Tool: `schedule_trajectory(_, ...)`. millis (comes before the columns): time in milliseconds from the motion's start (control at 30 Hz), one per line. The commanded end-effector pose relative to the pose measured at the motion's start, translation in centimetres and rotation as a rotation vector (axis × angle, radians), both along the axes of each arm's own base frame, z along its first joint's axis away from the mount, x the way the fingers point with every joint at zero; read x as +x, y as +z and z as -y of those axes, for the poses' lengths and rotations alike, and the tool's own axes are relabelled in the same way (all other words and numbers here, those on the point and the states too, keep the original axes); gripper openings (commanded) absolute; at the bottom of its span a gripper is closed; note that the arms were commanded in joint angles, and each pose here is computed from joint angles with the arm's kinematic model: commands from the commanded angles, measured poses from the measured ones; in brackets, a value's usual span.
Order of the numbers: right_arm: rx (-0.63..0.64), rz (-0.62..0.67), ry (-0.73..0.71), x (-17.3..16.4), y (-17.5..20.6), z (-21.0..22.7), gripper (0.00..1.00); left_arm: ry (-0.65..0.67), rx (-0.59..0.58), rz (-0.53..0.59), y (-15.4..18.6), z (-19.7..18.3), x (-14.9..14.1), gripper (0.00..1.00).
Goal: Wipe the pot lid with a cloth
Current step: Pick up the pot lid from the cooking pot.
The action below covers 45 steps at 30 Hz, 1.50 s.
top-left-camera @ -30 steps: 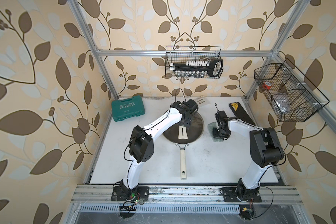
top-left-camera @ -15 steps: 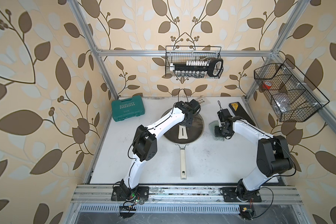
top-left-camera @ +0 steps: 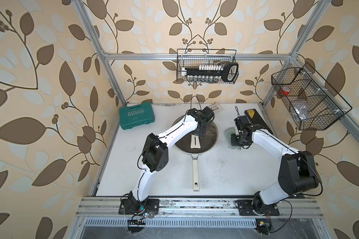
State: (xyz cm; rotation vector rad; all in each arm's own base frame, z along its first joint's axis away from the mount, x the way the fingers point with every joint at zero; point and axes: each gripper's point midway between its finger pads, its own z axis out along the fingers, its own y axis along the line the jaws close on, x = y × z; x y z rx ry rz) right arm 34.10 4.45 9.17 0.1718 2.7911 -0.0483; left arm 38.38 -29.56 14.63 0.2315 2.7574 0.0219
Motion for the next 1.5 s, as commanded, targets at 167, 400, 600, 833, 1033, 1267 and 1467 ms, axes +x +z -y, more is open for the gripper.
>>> schedule_trajectory(167,-0.021,-0.005,-0.002,-1.1,0.6,0.5,0.0,0.02,-0.049,-0.047,-1.4,1.1,-0.3,0.56)
schedule_trajectory(400,-0.015,-0.005,0.0,-1.1,0.5,0.3,0.0,0.043,-0.062,-0.082,-2.7,0.4,-0.6,0.57)
schedule_trajectory(600,-0.018,-0.003,0.0,-1.3,0.6,0.4,0.0,0.065,-0.092,-0.095,-3.3,-0.1,-0.6,0.49)
schedule_trajectory(833,-0.019,-0.006,0.001,-1.4,0.5,0.4,0.0,0.066,-0.081,-0.102,-3.5,-0.3,-0.8,0.37)
schedule_trajectory(1033,-0.017,-0.012,-0.002,-1.3,0.2,0.3,0.0,0.066,-0.095,-0.099,-3.1,0.1,-0.8,0.11)
schedule_trajectory(1267,-0.016,-0.009,0.001,-1.2,0.3,0.1,0.0,0.105,-0.091,-0.065,-2.0,-0.4,-0.7,0.0)
schedule_trajectory(1467,-0.003,0.017,0.002,-1.1,1.0,-0.2,0.0,0.144,-0.085,0.004,-0.2,-1.1,0.1,0.0)
